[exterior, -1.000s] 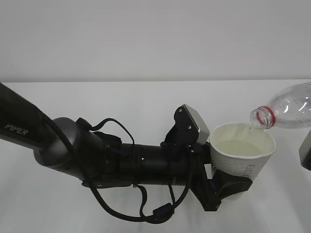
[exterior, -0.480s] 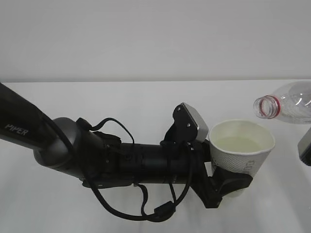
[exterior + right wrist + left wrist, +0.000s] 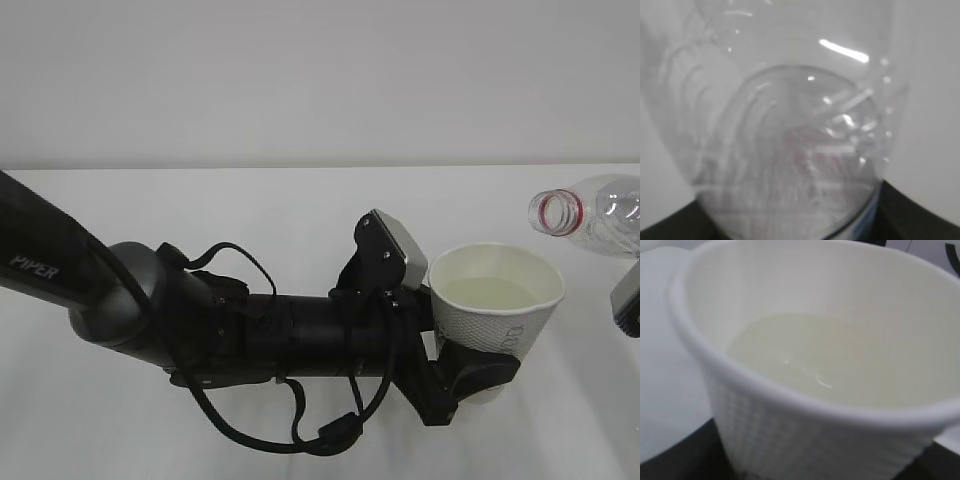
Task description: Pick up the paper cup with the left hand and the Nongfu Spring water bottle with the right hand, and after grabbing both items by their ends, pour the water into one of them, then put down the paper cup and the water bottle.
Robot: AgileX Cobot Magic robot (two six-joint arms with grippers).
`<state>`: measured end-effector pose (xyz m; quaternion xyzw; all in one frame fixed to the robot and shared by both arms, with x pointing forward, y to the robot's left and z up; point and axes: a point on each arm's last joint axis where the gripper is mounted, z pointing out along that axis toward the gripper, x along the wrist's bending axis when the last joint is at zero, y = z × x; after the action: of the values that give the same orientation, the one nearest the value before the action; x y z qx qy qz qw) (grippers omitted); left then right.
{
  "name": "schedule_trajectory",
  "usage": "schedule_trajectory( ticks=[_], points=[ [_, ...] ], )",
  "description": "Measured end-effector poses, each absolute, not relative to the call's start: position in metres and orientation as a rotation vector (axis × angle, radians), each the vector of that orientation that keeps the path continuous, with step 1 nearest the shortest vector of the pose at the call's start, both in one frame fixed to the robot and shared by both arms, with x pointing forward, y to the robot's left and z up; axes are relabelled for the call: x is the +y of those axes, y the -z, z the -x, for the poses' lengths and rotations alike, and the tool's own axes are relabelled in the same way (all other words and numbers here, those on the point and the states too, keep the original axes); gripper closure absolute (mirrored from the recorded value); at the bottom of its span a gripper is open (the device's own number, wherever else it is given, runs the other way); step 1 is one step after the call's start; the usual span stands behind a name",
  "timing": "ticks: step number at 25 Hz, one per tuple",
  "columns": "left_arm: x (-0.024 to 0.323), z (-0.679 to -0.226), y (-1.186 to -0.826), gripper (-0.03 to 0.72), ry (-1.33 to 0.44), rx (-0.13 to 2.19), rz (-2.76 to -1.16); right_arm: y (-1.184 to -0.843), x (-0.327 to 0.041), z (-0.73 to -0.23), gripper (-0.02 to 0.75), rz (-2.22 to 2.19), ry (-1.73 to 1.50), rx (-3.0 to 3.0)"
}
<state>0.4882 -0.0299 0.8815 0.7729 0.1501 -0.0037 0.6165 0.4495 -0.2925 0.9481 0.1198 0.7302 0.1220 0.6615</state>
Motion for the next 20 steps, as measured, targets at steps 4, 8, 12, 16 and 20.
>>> schedule_trajectory(
  ticks=[4,8,12,16,20],
  points=[
    [-0.0299,-0.4882,-0.8815,0.168,0.009,0.346,-1.780,-0.9481,-0.2926,-0.4495,0.334,-0.311,-0.310,1.646],
    [-0.0299,-0.4882,-0.8815,0.168,0.009,0.346,-1.780,-0.9481,-0.2926,-0.4495,0.334,-0.365,-0.359,1.638],
    [-0.0299,-0.4882,-0.8815,0.168,0.009,0.346,-1.780,-0.9481,-0.2926,-0.4495,0.334,-0.432,-0.420,1.627],
    [-0.0299,-0.4882,-0.8814,0.168,0.009,0.346,-1.780,-0.9481,-0.2926,-0.4495,0.334,-0.506,-0.487,1.612],
    [-0.0302,-0.4879,-0.8822,0.168,0.012,0.342,-1.771,-0.9481,-0.2926,-0.4495,0.334,-0.567,-0.542,1.597]
  ],
)
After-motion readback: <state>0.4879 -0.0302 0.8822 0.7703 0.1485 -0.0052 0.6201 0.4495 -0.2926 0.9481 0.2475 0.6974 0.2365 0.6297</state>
